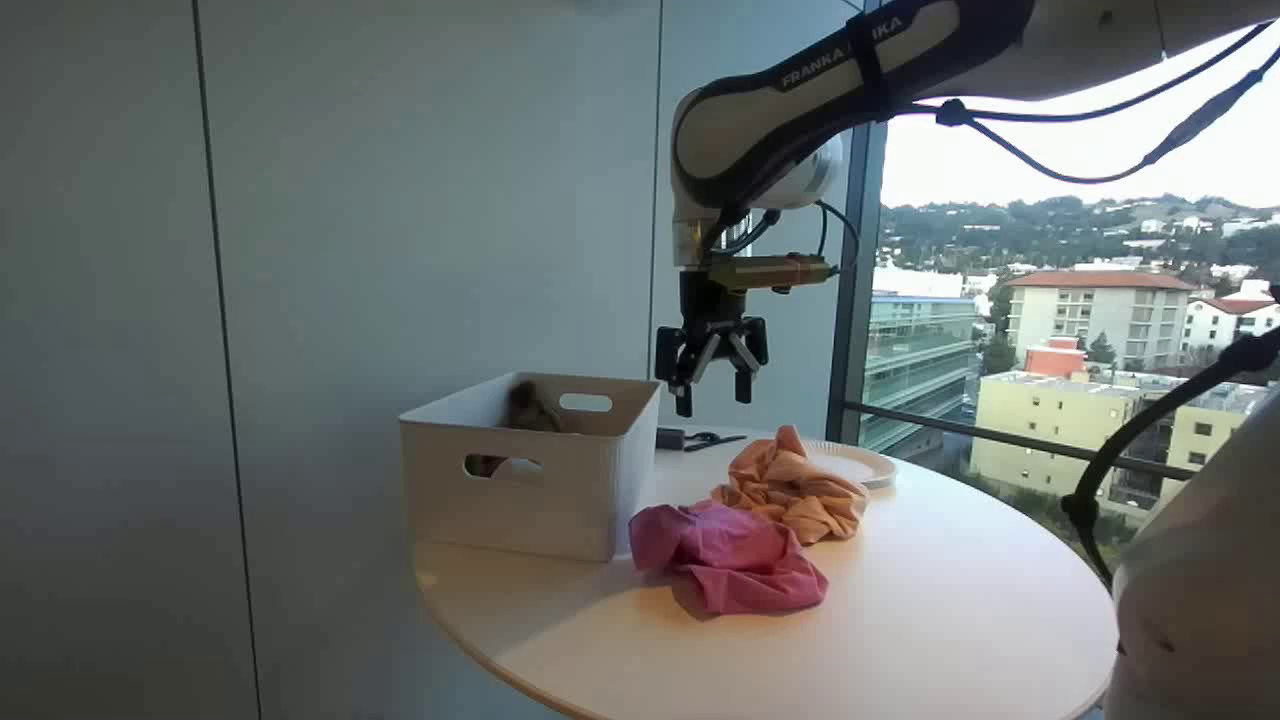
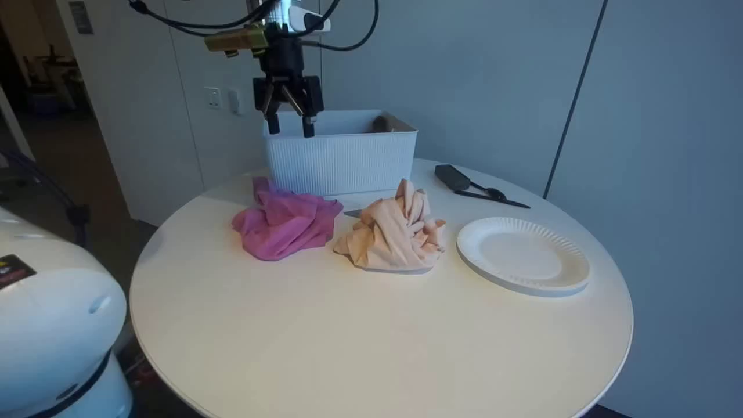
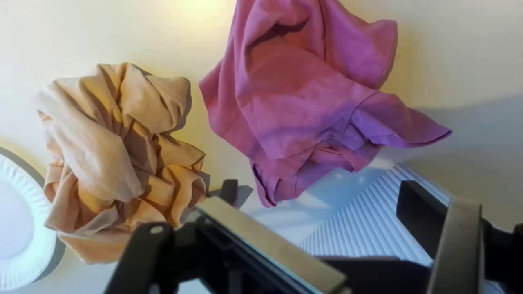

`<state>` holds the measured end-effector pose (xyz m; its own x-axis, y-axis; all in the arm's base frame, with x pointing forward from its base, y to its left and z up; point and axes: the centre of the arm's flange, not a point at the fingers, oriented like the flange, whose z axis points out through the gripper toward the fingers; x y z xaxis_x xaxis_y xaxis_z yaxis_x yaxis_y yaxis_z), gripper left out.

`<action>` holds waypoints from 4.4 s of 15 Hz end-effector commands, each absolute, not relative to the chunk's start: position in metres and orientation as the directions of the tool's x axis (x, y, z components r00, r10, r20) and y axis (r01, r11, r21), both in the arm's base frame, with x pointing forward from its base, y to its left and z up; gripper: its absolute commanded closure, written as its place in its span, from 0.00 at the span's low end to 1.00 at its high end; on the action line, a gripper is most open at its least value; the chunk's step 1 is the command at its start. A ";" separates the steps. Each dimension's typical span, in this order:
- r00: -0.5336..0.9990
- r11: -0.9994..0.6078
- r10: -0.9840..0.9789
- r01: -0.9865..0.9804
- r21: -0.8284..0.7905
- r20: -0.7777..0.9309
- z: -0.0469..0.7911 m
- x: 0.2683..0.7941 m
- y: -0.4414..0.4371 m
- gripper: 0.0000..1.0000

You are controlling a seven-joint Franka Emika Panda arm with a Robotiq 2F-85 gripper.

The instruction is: Put the clothing into the basket

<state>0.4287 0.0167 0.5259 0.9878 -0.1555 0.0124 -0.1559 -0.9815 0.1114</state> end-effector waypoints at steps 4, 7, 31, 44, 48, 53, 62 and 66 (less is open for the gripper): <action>0.988 -0.982 -0.155 -0.157 0.109 0.026 0.532 0.429 0.017 0.00; 0.990 -0.987 -0.140 -0.142 0.072 0.029 0.529 0.430 0.018 0.00; 0.921 -0.851 -0.389 -0.356 0.385 -0.007 0.332 0.410 0.106 0.93; 0.781 -0.614 -0.560 -0.616 0.494 0.278 0.464 0.294 0.080 0.92; 0.694 -0.494 -0.614 -0.710 0.502 0.377 0.493 0.291 0.065 0.91; 0.694 -0.459 -0.497 -0.720 0.521 0.521 0.521 0.329 0.041 0.94; 0.777 -0.667 -0.039 -0.489 0.563 0.628 0.570 0.422 0.110 0.92; 0.793 -0.748 0.143 -0.305 0.589 0.593 0.546 0.462 0.144 0.92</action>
<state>0.4220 0.1248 0.5497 0.7884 0.0186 0.6148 -0.4249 -0.7064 0.5661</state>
